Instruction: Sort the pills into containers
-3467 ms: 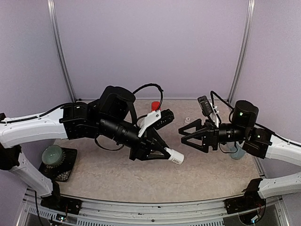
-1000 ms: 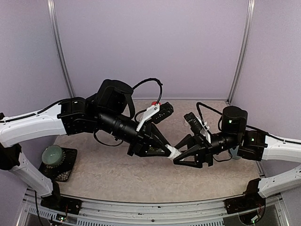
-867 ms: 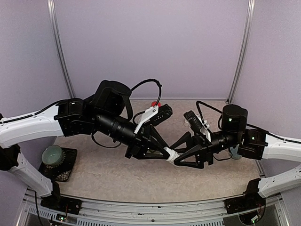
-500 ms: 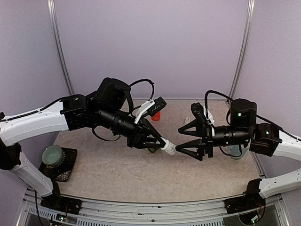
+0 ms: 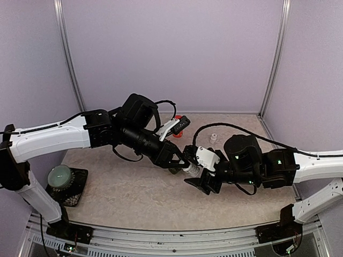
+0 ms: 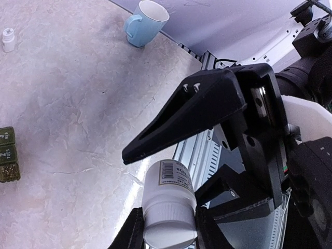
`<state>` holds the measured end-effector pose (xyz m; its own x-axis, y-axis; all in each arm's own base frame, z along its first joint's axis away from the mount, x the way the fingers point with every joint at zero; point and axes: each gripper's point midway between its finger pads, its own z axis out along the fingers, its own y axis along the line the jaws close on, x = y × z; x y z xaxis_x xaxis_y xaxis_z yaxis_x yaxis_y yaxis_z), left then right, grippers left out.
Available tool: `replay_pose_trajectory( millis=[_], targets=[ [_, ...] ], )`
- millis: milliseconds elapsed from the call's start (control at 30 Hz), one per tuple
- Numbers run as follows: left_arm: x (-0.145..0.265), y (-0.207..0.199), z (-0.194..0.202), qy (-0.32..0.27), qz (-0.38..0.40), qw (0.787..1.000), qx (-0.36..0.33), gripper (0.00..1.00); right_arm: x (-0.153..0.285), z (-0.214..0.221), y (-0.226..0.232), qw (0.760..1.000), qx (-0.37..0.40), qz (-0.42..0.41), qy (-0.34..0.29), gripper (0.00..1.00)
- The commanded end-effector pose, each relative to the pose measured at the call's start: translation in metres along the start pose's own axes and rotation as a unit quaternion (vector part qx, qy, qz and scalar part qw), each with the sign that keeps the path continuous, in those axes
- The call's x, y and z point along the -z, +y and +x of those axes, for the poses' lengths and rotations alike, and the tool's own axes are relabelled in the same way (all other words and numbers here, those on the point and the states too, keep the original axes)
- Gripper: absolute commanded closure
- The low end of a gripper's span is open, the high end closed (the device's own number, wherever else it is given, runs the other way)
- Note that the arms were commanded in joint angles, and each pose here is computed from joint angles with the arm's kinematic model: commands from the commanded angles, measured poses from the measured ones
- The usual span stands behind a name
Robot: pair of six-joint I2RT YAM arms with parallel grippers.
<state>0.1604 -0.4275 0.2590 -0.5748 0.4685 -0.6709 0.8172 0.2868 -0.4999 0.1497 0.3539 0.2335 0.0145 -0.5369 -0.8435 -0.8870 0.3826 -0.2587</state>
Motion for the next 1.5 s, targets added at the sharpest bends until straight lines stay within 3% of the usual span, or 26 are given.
replay_pose_trajectory(
  millis=[0, 267, 333, 433, 800, 1067, 1300, 1467],
  targets=[
    [-0.003, 0.002, -0.004, -0.005, 0.003, 1.000, 0.011, 0.96, 0.002, -0.004, -0.027, 0.996, -0.001, 0.089, -0.006, 0.32],
    [-0.007, 0.007, 0.000, 0.003, -0.006, 1.000, 0.015, 0.96, -0.001, -0.011, -0.016, 0.998, -0.004, 0.059, -0.024, 0.58],
    [-0.007, 0.008, 0.000, 0.003, -0.009, 1.000, 0.012, 0.96, -0.003, -0.010, -0.008, 0.999, -0.002, 0.036, -0.026, 0.70],
    [-0.003, 0.006, -0.003, -0.001, -0.009, 1.000, -0.001, 0.87, 0.002, -0.018, 0.006, 0.999, -0.012, -0.009, -0.047, 0.80],
    [0.019, -0.023, -0.014, -0.044, 0.018, 0.996, -0.075, 0.42, 0.074, -0.062, 0.002, 0.962, -0.116, -0.124, -0.215, 0.86],
    [0.030, -0.009, -0.017, -0.052, -0.031, 0.995, -0.075, 0.40, 0.086, -0.064, -0.003, 0.953, -0.135, -0.133, -0.234, 0.87],
    [0.047, -0.044, -0.057, -0.117, -0.031, 0.987, -0.108, 0.37, 0.058, -0.053, -0.013, 0.960, -0.178, -0.103, -0.188, 0.88],
    [0.030, -0.060, -0.061, -0.113, -0.012, 0.986, -0.122, 0.36, 0.045, -0.050, -0.014, 0.961, -0.192, -0.099, -0.174, 0.87]
  ],
)
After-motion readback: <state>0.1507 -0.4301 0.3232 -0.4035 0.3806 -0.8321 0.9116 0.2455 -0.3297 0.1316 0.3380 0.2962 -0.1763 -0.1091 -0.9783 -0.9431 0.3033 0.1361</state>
